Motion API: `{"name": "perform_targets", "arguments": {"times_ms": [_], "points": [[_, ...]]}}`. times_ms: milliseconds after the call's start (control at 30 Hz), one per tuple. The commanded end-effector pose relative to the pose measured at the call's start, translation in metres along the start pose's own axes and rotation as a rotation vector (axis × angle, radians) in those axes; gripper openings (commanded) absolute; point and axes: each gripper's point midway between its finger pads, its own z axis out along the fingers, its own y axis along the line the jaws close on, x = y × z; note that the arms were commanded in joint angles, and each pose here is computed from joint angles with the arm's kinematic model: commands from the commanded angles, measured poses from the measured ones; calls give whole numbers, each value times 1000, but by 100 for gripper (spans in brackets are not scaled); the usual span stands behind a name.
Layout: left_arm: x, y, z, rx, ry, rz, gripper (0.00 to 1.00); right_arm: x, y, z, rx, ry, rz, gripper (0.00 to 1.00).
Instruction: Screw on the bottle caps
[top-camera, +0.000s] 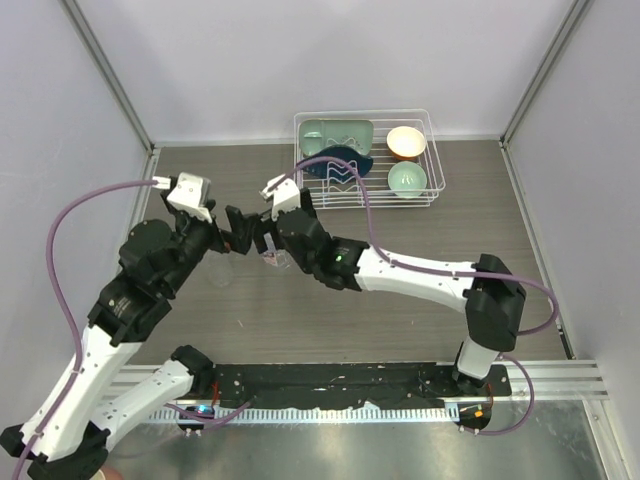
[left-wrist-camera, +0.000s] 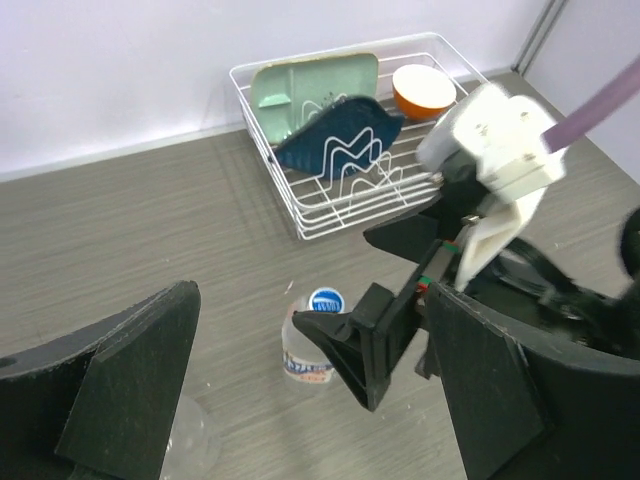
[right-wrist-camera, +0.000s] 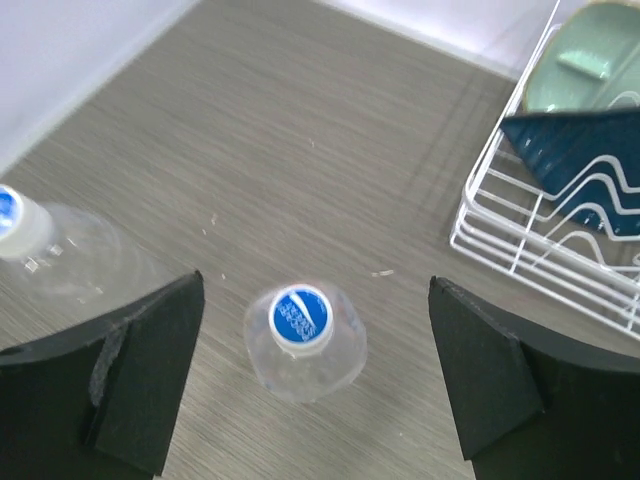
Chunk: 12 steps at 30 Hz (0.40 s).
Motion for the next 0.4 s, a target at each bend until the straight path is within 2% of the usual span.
{"name": "perform_targets", "arguments": {"times_ms": [0, 100, 200, 233, 333, 367], "points": [[-29, 7, 10, -43, -16, 15, 100, -69, -26, -41, 98, 12, 89, 98], [-39, 5, 16, -32, -4, 5, 100, -76, -45, -58, 167, 47, 85, 99], [-38, 7, 28, -34, 40, -13, 100, -79, -48, -76, 111, 45, 74, 100], [-35, 11, 36, -51, 64, -17, 100, -75, -45, -80, 77, 53, 69, 100], [-42, 17, 45, -54, 82, -24, 100, -74, -61, -96, 112, 54, 67, 100], [-39, 34, 55, -95, 104, -34, 100, -72, -67, -99, 130, 59, 60, 100]]}}
